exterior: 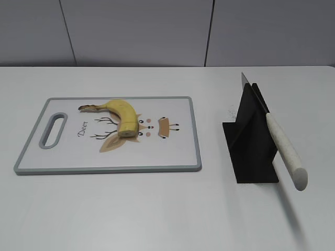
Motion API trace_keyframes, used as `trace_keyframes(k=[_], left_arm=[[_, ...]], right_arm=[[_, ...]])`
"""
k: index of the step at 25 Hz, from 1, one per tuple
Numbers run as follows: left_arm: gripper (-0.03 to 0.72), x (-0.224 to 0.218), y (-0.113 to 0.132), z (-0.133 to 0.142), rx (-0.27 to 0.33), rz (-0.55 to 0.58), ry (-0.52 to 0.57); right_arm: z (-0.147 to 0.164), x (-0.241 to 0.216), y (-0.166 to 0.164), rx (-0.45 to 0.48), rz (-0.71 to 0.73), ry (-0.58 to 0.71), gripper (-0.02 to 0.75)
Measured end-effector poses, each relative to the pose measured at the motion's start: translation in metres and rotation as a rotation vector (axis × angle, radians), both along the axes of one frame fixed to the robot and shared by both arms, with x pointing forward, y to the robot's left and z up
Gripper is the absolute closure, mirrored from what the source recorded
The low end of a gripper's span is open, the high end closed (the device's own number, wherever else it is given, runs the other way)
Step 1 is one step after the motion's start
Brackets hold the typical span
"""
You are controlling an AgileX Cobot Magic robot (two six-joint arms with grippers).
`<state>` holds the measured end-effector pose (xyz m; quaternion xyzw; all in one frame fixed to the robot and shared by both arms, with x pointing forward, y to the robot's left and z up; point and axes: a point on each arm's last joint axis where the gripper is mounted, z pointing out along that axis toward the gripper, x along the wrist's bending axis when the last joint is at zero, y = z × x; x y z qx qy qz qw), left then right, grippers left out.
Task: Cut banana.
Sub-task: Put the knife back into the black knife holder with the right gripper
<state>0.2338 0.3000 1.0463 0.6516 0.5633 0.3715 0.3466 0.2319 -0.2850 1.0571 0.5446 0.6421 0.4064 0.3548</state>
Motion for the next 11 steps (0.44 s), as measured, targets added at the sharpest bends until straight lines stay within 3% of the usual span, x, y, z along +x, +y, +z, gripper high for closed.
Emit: trace_keyframes(k=[11], left_arm=[[0.097, 0.0000, 0.0000, 0.0000, 0.000, 0.000, 0.000]], right_arm=[[0.0000, 0.0000, 0.0000, 0.000, 0.000, 0.000, 0.209]])
